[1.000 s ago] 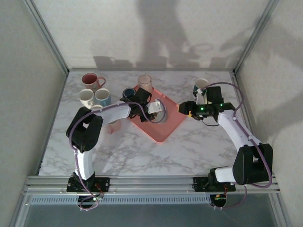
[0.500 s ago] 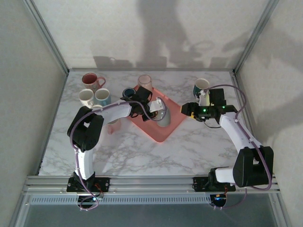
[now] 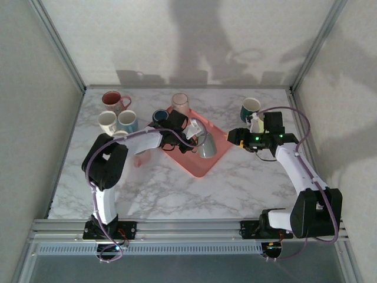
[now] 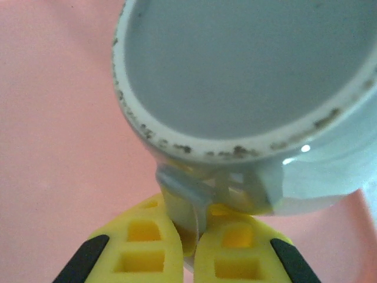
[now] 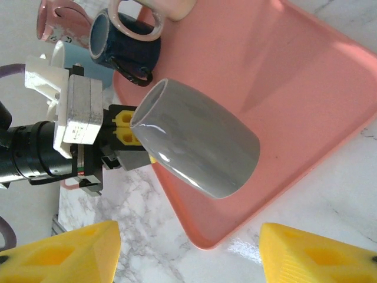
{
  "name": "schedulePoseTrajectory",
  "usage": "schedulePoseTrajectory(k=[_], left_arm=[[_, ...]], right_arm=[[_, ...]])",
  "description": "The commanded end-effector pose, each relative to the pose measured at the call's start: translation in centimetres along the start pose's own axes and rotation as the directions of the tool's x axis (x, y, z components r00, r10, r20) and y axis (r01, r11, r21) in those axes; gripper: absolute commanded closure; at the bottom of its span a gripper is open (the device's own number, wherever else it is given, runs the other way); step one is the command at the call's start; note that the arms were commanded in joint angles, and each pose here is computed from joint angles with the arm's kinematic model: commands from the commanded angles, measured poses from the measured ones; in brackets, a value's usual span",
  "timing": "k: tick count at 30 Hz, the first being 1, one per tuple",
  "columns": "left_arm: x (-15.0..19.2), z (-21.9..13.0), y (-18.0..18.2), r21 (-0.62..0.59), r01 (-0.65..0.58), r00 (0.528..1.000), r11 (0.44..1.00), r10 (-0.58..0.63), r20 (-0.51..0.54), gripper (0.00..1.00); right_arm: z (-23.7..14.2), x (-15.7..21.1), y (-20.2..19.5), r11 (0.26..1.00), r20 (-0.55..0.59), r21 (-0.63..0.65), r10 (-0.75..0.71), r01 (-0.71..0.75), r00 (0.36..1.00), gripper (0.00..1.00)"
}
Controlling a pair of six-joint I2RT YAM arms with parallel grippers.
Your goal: Turn the mug right side up
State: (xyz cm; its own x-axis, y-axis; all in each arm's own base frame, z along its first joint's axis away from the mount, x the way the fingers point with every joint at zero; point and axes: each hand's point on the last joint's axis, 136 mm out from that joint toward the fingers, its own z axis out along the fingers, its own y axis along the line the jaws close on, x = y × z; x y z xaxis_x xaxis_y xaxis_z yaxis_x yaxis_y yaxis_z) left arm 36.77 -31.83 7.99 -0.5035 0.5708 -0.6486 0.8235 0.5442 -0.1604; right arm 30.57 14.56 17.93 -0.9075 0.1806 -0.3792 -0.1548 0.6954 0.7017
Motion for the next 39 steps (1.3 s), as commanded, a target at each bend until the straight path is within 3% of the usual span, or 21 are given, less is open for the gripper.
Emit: schedulePoseTrajectory(k=[1,10,18,22,31,39], left_arm=[[-5.6,-3.9,-1.2,0.064,0.124,0.969,0.99,-0.134,0.205,1.0],[-8.7,-7.5,-1.0,0.157,0.394,0.84,0.906,-0.424,0.338,1.0],[-11.1,-10.5,-1.3,0.262,0.522,0.713,0.812,-0.584,0.388,1.0],[-11.8,-11.9,-1.5,0.333,0.58,0.625,0.744,-0.668,0.404,1.0],[-12.6,-14.2,-2.2,0.484,0.633,0.457,0.605,-0.796,0.397,1.0],[-12.6,-14.7,-2.7,0.551,0.642,0.389,0.533,-0.846,0.365,1.0]], right_arm=[[-0.5,0.4,0.4,1.0,0.006,-0.028,-0.001,0.001,1.0,0.36],[-0.9,0.7,1.9,0.994,0.029,-0.105,-0.035,0.038,0.999,0.36],[-1.3,0.8,3.2,0.982,0.051,-0.176,-0.064,0.072,0.997,0.35],[-1.5,0.9,4.0,0.969,0.064,-0.231,-0.07,0.083,0.996,0.36],[-2.0,0.3,6.0,0.932,0.115,-0.346,-0.071,0.107,0.991,0.38],[-1.7,0.2,6.9,0.911,0.133,-0.396,-0.07,0.118,0.989,0.42]])
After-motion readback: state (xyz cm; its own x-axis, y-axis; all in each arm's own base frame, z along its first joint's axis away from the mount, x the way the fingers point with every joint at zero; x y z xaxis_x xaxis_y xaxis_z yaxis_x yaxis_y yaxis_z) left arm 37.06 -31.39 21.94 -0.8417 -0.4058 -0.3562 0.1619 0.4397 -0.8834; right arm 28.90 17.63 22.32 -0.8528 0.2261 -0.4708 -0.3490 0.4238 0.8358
